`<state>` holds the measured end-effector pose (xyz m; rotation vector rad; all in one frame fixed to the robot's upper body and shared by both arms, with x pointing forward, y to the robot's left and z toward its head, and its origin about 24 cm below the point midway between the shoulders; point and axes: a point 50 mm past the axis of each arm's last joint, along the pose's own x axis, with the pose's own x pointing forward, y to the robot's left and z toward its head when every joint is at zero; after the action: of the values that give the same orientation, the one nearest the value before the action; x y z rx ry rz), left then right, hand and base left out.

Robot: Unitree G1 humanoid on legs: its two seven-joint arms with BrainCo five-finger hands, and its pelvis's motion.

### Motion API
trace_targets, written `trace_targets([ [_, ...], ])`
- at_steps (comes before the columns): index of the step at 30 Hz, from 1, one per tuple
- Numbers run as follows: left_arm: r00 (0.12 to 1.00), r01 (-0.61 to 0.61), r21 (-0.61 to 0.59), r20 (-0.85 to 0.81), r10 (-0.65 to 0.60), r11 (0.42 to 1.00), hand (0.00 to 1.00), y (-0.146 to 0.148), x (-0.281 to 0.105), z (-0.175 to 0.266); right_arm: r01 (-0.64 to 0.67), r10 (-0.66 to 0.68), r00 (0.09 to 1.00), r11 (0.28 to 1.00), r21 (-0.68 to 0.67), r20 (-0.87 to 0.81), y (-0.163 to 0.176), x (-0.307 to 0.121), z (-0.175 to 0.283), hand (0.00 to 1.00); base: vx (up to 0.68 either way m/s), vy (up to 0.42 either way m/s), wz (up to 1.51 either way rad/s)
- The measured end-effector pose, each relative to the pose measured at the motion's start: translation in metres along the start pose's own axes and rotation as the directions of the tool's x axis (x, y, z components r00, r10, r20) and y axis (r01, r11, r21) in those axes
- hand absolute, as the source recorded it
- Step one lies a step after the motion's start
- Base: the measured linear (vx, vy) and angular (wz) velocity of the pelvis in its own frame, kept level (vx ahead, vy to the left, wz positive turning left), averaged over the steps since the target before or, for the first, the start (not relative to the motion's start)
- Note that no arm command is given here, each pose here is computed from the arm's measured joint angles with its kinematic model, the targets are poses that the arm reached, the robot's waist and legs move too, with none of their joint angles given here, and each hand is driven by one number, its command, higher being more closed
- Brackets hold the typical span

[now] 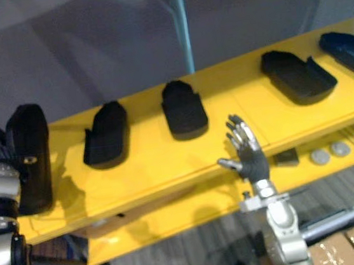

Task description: Walk over and take plastic housings, then place them on the shelf

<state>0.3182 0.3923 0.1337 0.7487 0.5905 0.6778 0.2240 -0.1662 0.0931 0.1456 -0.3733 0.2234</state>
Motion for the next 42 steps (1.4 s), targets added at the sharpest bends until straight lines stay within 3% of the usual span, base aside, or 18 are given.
trace_targets([
  [12,0.988,0.031,0.001,-0.153,-0.030,1.000,1.00,0.018,0.006,-0.028,-0.052,0.053,0.998,0.999,0.010,-0.025,0.011,-0.003,-0.003,0.00,0.00,-0.003,0.02],
  [22,0.976,0.085,0.167,-0.211,-0.048,0.982,1.00,0.028,0.007,-0.047,-0.073,0.075,0.994,0.997,0.027,-0.080,0.016,-0.006,-0.009,0.00,0.01,-0.006,0.03],
  [31,0.981,-0.011,0.259,-0.183,0.060,0.966,1.00,0.063,0.007,-0.047,-0.079,0.084,0.989,0.996,0.043,-0.124,0.019,-0.016,-0.016,0.00,0.00,-0.001,-0.02],
  [42,0.963,-0.046,0.295,-0.243,0.121,0.954,1.00,0.059,0.007,-0.075,-0.129,0.138,0.978,0.989,0.069,-0.157,0.019,-0.023,-0.019,0.00,-0.01,-0.002,-0.09],
])
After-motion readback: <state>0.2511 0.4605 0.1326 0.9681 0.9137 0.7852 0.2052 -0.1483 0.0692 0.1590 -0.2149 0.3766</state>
